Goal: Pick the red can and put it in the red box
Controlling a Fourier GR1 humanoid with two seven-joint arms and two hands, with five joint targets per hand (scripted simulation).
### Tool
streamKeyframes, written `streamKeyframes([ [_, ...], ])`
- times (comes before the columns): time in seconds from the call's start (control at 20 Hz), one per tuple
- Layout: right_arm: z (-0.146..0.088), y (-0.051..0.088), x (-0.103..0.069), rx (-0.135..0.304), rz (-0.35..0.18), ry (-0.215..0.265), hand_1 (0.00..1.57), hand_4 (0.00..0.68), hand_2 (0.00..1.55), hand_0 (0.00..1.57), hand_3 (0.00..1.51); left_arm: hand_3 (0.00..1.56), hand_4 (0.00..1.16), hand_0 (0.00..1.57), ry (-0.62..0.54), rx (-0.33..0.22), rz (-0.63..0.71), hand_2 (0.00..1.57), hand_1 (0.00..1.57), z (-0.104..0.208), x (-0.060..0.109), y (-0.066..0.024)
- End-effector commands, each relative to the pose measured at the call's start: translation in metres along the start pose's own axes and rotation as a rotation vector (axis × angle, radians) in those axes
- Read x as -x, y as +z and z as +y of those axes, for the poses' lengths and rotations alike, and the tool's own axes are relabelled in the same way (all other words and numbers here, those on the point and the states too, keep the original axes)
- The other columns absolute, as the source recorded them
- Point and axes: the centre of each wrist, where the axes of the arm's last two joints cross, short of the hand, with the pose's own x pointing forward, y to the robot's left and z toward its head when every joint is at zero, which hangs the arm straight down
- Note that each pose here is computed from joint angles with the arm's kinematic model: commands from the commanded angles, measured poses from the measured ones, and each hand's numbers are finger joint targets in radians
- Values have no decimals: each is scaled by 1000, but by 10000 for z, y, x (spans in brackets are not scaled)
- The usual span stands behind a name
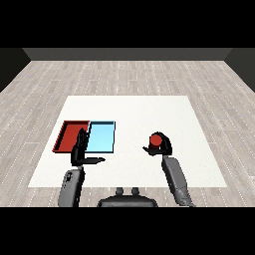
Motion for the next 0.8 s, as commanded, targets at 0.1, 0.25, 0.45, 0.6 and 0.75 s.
streamKeyframes([
  [0.1, 10, 5, -100, -5, -62, -16, 1442, 648, 1445, 1442, 1410, 0, 0, 0, 11, 81, 23, 0, 0, -137, -4, -72],
  [0.25, 100, 46, -291, 5, -72, -18, 1432, 653, 1447, 1432, 1420, 0, 0, 0, 49, 131, 59, 0, 0, -476, -88, -158],
  [0.45, 287, -90, -424, -10, -100, -49, 1429, 649, 1443, 1429, 1421, 0, 0, 0, 86, 173, 81, 0, 0, -704, -65, -250],
  [0.6, 572, -247, -406, -11, -98, -41, 1429, 649, 1443, 1429, 1421, 0, 0, 0, 90, 172, 81, 0, 0, -766, -62, -267],
  [0.75, 708, -305, -454, -3, -84, -46, 1429, 649, 1443, 1429, 1421, 0, 0, 0, 112, 201, 72, 0, 0, -658, -167, -390],
])
